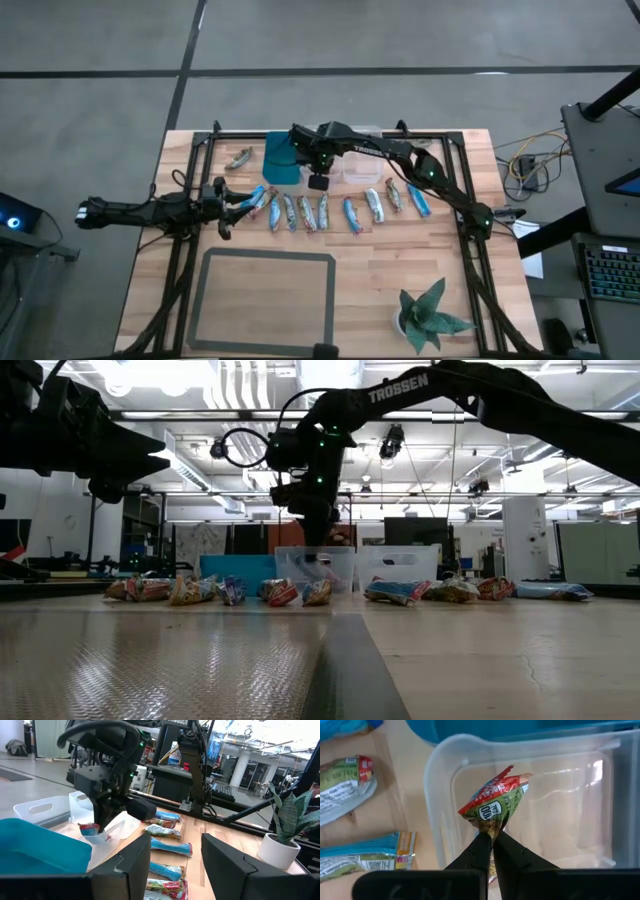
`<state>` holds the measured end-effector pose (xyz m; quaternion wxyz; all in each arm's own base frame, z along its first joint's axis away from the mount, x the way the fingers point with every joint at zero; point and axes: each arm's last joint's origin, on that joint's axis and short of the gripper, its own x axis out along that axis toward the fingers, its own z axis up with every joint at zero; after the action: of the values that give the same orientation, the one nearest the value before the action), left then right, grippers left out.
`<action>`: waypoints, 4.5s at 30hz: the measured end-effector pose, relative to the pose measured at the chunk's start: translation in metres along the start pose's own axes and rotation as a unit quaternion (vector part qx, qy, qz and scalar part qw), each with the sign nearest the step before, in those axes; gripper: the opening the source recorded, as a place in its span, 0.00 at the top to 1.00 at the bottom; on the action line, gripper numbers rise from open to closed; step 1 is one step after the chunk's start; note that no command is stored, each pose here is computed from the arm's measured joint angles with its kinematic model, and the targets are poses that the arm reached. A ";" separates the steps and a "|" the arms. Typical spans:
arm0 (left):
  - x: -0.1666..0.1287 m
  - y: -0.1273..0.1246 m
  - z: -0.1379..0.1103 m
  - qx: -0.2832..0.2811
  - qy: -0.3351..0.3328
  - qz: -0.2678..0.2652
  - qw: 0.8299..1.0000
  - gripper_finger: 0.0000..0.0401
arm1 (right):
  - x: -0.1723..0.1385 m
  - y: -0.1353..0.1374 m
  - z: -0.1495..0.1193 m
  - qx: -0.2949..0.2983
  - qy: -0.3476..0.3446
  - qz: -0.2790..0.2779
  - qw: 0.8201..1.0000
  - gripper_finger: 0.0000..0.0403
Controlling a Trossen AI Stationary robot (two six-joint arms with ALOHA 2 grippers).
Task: Pick and place Granola Bars by type
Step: Put the red granola bar into the left transparent bin
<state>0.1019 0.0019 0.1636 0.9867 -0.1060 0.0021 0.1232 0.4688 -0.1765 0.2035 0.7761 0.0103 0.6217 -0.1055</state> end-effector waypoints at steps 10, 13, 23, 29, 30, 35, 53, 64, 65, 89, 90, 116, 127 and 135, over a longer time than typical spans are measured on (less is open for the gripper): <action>0.000 0.000 0.000 0.000 0.000 0.000 1.000 0.60 | 0.000 0.002 0.000 -0.005 -0.006 0.033 0.999 0.78; 0.000 0.000 0.000 0.000 0.000 0.000 1.000 0.60 | -0.001 0.001 -0.001 -0.005 0.002 0.021 1.000 0.71; 0.000 0.000 0.000 0.000 0.000 0.000 1.000 0.60 | -0.049 0.001 -0.006 0.003 -0.021 0.004 1.000 0.60; 0.000 0.000 0.000 0.000 0.000 0.000 1.000 0.60 | -0.088 0.006 -0.017 0.075 -0.017 -0.036 0.996 0.60; 0.000 0.000 0.000 0.000 0.000 0.000 1.000 0.60 | -0.096 0.006 -0.019 0.093 -0.018 -0.049 0.994 0.60; 0.000 0.000 0.000 0.000 0.000 0.000 1.000 0.60 | -0.124 0.009 -0.031 0.207 -0.025 -0.113 0.971 0.58; 0.000 0.000 0.000 0.000 0.000 0.000 1.000 0.60 | -0.200 0.014 -0.076 0.445 -0.063 -0.125 0.884 0.42; 0.000 0.000 0.000 0.000 0.000 0.000 1.000 0.60 | -0.189 0.022 -0.120 0.538 -0.001 -0.128 0.833 0.27; 0.000 0.000 0.000 0.000 0.000 0.000 1.000 0.60 | -0.187 0.024 -0.125 0.542 0.006 -0.129 0.831 0.26; 0.000 0.000 0.000 0.000 0.000 0.000 1.000 0.60 | -0.106 0.048 -0.217 0.566 -0.013 -0.060 0.822 0.13; 0.000 0.000 0.000 0.000 0.000 0.000 1.000 0.60 | -0.102 0.048 -0.220 0.566 -0.015 -0.058 0.822 0.13; 0.000 0.000 0.000 0.000 0.000 0.000 1.000 0.60 | -0.021 0.063 -0.260 0.571 0.029 -0.038 0.820 0.19; 0.000 0.000 0.000 0.000 0.000 0.000 1.000 0.60 | -0.005 0.065 -0.258 0.556 0.045 -0.041 0.829 0.20; 0.000 0.000 0.000 0.000 0.000 0.000 1.000 0.60 | -0.003 0.064 -0.258 0.552 0.043 -0.043 0.832 0.40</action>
<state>0.1019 0.0019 0.1636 0.9867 -0.1060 0.0021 0.1232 0.2315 -0.0752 0.1409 0.6083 0.4145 0.4931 -0.4636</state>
